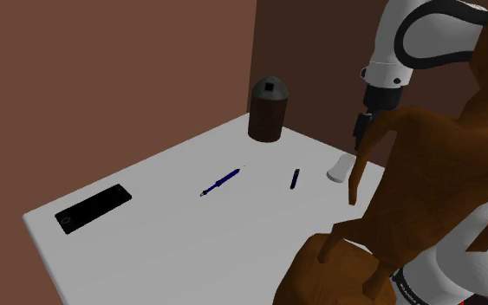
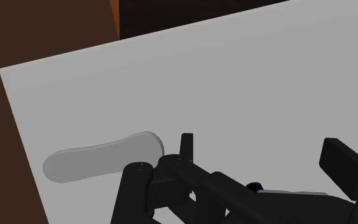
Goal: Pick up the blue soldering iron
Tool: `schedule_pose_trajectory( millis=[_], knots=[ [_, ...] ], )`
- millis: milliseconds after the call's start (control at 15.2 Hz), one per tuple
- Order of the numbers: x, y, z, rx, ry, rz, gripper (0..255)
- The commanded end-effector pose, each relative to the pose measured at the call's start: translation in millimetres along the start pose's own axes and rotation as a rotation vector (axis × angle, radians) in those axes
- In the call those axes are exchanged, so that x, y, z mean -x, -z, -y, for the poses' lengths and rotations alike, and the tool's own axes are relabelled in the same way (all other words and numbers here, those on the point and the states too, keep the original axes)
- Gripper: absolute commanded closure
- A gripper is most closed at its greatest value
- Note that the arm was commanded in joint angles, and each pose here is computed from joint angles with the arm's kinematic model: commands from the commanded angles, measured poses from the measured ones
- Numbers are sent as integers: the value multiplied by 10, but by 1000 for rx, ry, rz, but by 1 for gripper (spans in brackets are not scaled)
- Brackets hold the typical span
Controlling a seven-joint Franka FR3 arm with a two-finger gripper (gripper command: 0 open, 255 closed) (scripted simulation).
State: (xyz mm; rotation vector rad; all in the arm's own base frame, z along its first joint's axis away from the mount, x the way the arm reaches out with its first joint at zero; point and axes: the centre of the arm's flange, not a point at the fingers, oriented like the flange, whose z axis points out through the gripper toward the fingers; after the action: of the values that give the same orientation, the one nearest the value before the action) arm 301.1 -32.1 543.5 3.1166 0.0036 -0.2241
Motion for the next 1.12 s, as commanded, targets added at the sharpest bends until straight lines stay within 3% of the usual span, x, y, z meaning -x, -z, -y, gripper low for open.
schedule_pose_trajectory(
  millis=[0, 528, 1056],
  knots=[
    [0, 0, 0, 0, 0, 0, 0],
    [-327, -429, 803, -55, -299, -34, 0],
    [-893, -801, 1494, -110, -598, -68, 0]
  ],
)
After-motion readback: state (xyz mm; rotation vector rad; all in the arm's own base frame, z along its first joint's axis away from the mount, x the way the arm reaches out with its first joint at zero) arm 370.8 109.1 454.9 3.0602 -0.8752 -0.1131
